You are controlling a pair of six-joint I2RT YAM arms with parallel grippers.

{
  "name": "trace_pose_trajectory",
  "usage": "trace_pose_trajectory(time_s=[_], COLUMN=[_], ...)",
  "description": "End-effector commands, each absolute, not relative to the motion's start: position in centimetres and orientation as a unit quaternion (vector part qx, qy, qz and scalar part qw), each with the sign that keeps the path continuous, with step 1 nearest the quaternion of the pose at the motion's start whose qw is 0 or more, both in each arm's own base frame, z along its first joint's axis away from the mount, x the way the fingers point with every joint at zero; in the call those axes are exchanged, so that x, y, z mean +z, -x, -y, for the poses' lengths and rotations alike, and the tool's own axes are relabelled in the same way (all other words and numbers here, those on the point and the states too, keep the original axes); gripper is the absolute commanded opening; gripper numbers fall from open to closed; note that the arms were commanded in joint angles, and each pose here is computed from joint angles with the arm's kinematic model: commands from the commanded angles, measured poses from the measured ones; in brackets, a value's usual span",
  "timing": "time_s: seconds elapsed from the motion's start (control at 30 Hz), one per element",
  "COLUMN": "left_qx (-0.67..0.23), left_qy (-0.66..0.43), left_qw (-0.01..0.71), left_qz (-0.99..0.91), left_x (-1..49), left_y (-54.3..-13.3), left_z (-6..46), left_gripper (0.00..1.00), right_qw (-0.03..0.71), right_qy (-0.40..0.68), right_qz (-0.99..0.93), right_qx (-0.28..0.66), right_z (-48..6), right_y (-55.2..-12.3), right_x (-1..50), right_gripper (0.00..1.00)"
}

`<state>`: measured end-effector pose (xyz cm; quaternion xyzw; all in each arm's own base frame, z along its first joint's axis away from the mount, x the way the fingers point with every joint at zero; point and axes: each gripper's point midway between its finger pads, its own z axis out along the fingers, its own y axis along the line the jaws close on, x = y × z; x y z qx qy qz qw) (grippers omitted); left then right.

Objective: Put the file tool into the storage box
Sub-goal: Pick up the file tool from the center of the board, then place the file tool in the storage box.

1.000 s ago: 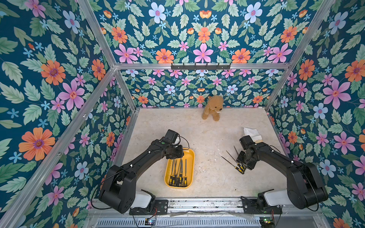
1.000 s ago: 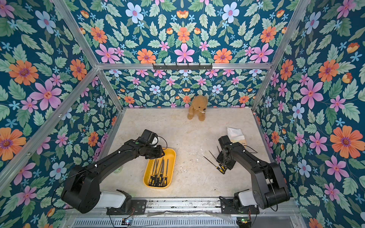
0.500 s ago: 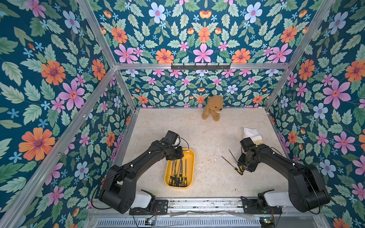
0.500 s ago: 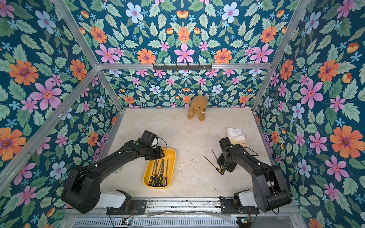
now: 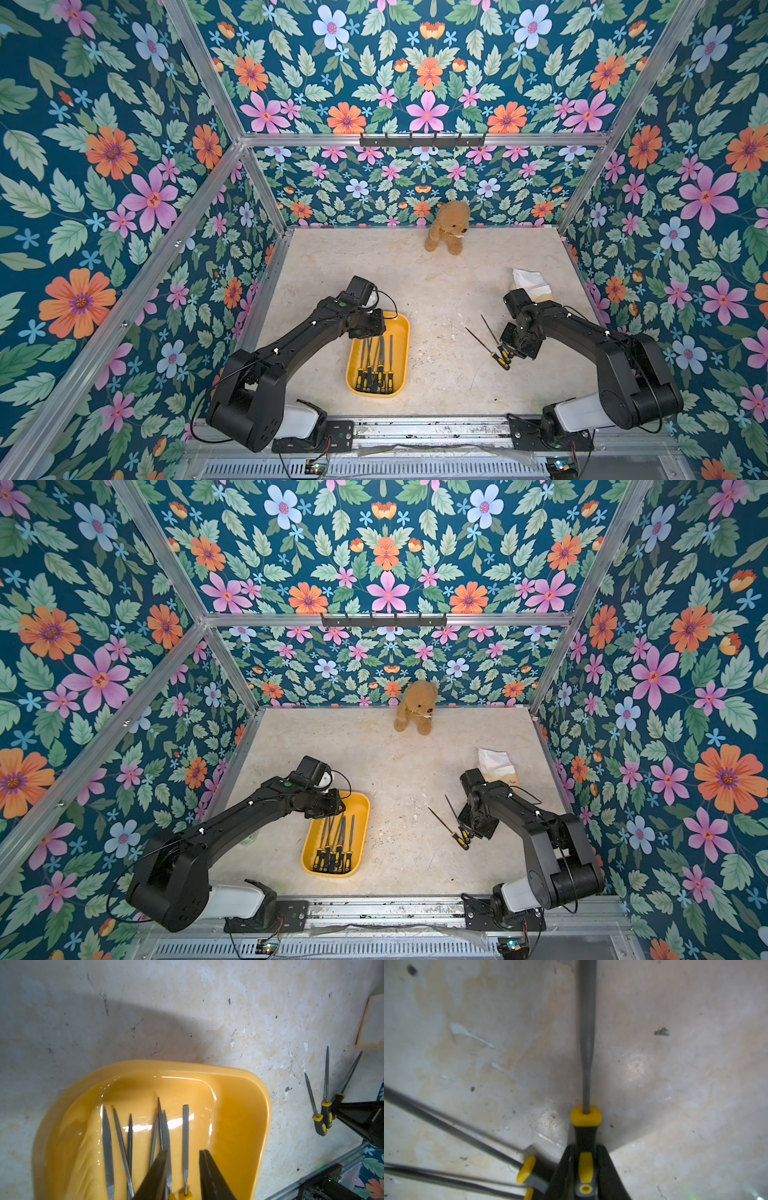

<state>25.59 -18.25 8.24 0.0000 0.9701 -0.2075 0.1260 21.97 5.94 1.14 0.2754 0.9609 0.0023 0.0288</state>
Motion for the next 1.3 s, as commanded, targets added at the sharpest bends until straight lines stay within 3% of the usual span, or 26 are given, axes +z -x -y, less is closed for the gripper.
trace_pose_trajectory(time_s=[0.0,0.1,0.23,0.5,0.77,1.27], left_qx=[-0.208,-0.221,-0.267,-0.371,-0.381,-0.36], left_qy=[-0.008,-0.01,-0.001,0.03,0.028,0.026], left_qw=[0.134,0.136,0.14,0.165,0.167,0.174], left_qz=[-0.969,-0.966,-0.954,-0.913,-0.909,-0.916], left_x=[8.8,9.7,11.5,17.2,17.2,15.7], left_y=[-25.9,-26.1,-26.5,-28.3,-29.1,-29.5], left_z=[18.4,18.9,20.4,24.1,26.6,26.5], left_gripper=[0.32,0.32,0.34,0.44,0.5,0.48], right_qw=[0.04,0.059,0.096,0.158,0.143,0.092], right_qy=[-0.261,-0.244,-0.201,-0.017,0.066,0.093], right_qz=[-0.964,-0.968,-0.974,-0.954,-0.924,-0.928], right_qx=[-0.019,-0.012,0.028,0.253,0.348,0.349], right_z=[-5.1,-5.2,-6.9,-23.5,-35.0,-37.8], right_y=[-22.0,-22.5,-22.8,-20.3,-18.2,-17.1], right_x=[1.7,4.0,8.2,16.2,17.5,15.2], right_gripper=[0.07,0.0,0.0,0.0,0.0,0.0])
